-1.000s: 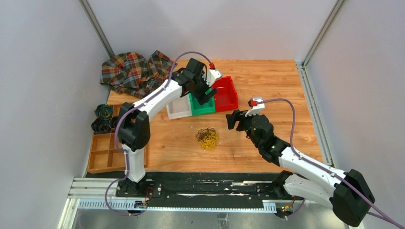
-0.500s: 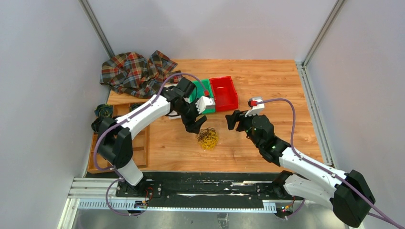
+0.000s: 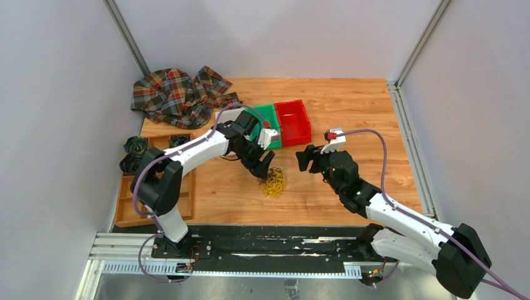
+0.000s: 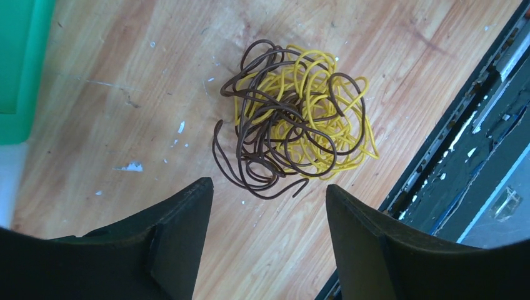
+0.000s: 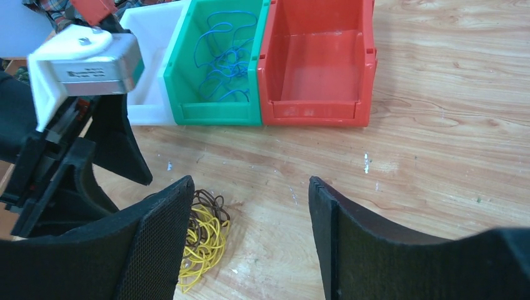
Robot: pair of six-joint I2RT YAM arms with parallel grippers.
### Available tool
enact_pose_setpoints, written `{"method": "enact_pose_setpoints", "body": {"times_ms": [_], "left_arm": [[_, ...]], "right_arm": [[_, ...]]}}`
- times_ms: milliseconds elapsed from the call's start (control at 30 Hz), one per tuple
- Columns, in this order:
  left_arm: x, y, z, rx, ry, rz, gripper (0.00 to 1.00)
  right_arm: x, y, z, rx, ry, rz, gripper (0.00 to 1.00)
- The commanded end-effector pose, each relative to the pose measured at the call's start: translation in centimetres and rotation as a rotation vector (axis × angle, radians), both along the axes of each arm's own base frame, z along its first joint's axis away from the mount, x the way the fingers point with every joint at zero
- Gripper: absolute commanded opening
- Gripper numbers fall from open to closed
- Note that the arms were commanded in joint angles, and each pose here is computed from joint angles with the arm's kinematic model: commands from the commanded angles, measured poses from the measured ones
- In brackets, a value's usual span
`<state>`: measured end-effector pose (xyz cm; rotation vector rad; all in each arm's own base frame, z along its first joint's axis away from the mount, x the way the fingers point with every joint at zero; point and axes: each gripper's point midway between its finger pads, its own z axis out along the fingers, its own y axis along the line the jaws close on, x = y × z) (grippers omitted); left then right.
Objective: Untangle the cables
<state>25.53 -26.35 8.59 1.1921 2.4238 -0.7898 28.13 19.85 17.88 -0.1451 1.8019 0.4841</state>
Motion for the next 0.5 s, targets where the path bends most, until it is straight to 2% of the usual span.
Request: {"method": "enact_pose_setpoints", "body": {"times_ms": [0,100,333,467], "left_arm": [[0.1,-0.8,-1.2,-0.017,0.052,0.057,0.69],[0.0,-1.1,-1.4,-0.028,0.072,0.064,0.62],[0.1,-1.9,0.1,-0.089,0.066,0.072,0.2],[0.4,-1.8,2.0,-0.104,0.019,0.066,0.05]], "right_arm": [[0.2,-0.1,0.1,0.01,0.001,-0.005,0.67],[0.2,-0.1,0.1,0.008,0.002,-0.005,0.66],[0.2,-0.2,0.1,0.009,0.0,-0.006,0.63],[0.1,-0.1,0.1,0.013,0.0,0.002,0.63]]}}
